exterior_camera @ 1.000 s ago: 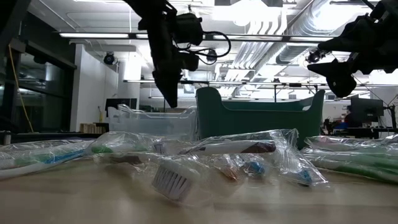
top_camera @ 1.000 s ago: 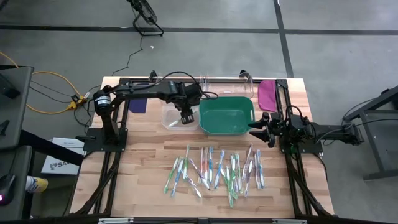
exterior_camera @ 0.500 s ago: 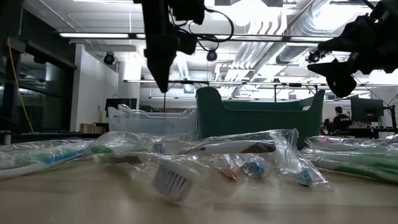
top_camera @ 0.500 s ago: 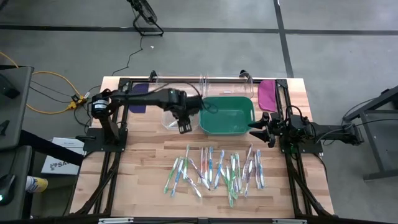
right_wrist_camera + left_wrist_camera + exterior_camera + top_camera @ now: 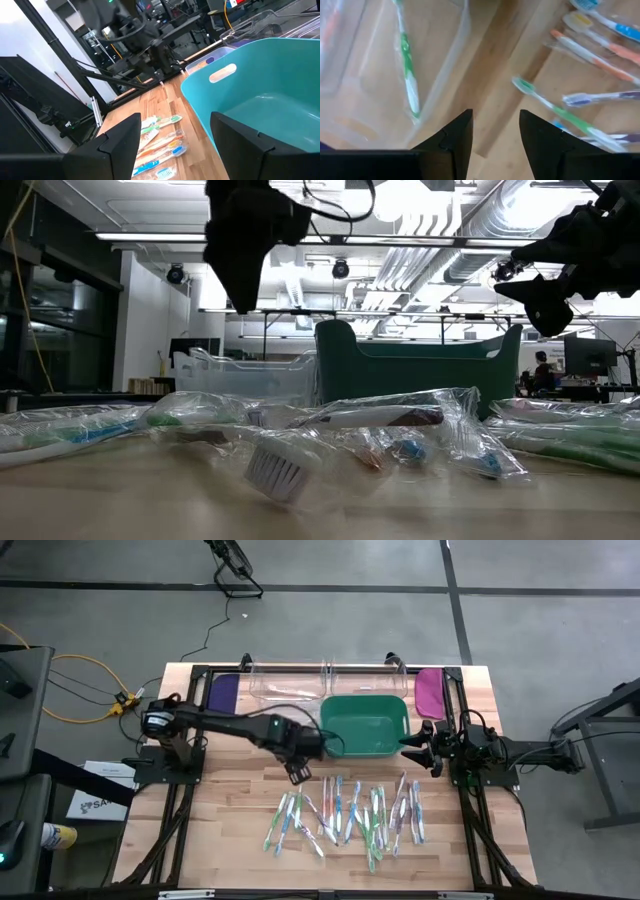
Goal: Pick & Place Toothbrushes
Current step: Put the green toothbrush into the white bin
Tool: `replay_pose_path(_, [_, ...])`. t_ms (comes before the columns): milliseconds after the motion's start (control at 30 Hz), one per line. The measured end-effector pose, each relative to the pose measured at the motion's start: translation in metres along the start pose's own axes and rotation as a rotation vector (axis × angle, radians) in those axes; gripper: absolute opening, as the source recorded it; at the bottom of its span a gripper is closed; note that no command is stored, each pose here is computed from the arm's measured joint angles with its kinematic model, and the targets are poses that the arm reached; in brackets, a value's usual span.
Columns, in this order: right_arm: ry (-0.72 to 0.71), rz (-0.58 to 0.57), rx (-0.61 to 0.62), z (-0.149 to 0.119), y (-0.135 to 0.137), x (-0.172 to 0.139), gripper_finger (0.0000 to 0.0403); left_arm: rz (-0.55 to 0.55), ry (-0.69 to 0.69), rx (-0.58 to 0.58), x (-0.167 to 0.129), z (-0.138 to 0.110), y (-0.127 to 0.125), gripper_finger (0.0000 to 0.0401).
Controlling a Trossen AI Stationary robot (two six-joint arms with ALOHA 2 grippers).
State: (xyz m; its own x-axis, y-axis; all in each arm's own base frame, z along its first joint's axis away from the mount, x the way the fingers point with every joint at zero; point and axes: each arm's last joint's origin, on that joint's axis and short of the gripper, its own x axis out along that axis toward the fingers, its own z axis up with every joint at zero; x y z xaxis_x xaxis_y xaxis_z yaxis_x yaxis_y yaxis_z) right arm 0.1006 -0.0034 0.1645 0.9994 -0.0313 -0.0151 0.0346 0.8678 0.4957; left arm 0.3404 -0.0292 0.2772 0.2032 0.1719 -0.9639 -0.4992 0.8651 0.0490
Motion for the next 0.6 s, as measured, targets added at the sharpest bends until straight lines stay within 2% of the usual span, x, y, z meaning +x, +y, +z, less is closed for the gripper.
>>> replay_pose_path(367, [0.0,0.0,0.0,0.0,0.0,0.0,0.0233,0.025,0.027,-0.214,-0.006,-0.037,-0.041,0.0155])
replay_pose_path(600, [0.001,0.0,0.0,0.0,0.0,0.0,0.0233,0.061,0.058,-0.241,0.002,-0.058,-0.066,0.0155])
